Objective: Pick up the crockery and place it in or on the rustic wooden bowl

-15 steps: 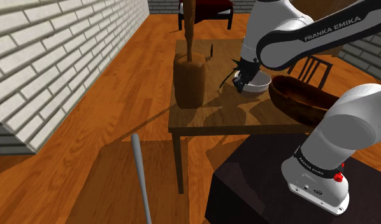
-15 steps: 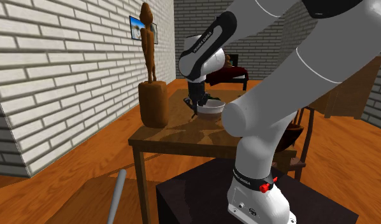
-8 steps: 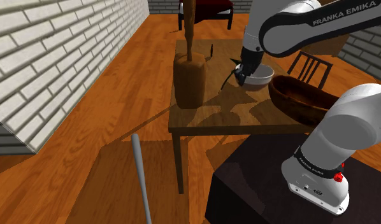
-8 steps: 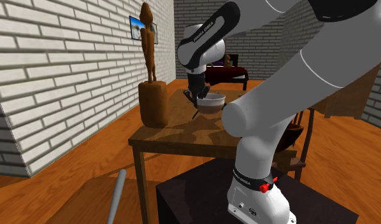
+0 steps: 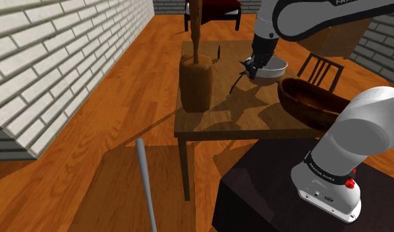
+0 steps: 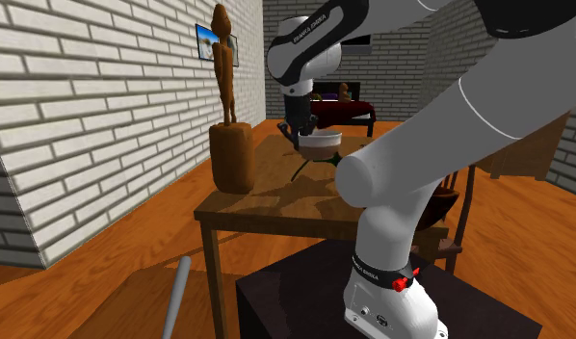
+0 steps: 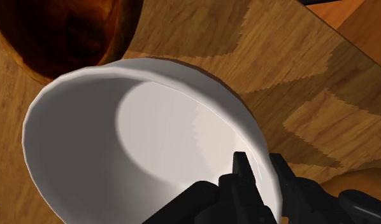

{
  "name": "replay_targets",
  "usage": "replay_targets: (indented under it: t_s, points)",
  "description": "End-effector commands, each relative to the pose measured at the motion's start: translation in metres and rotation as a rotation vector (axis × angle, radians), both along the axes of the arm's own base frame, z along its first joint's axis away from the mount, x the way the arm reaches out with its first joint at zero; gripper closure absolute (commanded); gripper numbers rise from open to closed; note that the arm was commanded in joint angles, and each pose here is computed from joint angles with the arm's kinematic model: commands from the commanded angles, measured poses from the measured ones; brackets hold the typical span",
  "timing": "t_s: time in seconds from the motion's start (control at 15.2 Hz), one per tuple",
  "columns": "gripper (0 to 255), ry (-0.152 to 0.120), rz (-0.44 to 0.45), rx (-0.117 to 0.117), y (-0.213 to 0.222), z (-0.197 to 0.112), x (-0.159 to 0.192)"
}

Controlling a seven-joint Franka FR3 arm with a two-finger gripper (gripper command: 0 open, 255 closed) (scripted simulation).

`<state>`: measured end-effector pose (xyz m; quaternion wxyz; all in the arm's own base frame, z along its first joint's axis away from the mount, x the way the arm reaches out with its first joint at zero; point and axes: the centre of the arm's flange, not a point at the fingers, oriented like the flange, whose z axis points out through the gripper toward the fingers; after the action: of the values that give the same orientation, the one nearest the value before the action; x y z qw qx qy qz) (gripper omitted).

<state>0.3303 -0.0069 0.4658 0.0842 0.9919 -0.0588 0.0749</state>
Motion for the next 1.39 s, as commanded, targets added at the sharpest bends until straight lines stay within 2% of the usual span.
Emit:
replay_targets:
  t_s: [0.0, 0.79, 1.32]
  points:
    - [255, 0.000, 0.000, 0.000, 0.001, 0.011, 0.000]
    - [255, 0.000, 0.000, 0.000, 0.001, 0.073, 0.000]
    - [255, 0.000, 0.000, 0.000, -0.052, 0.079, -0.091]
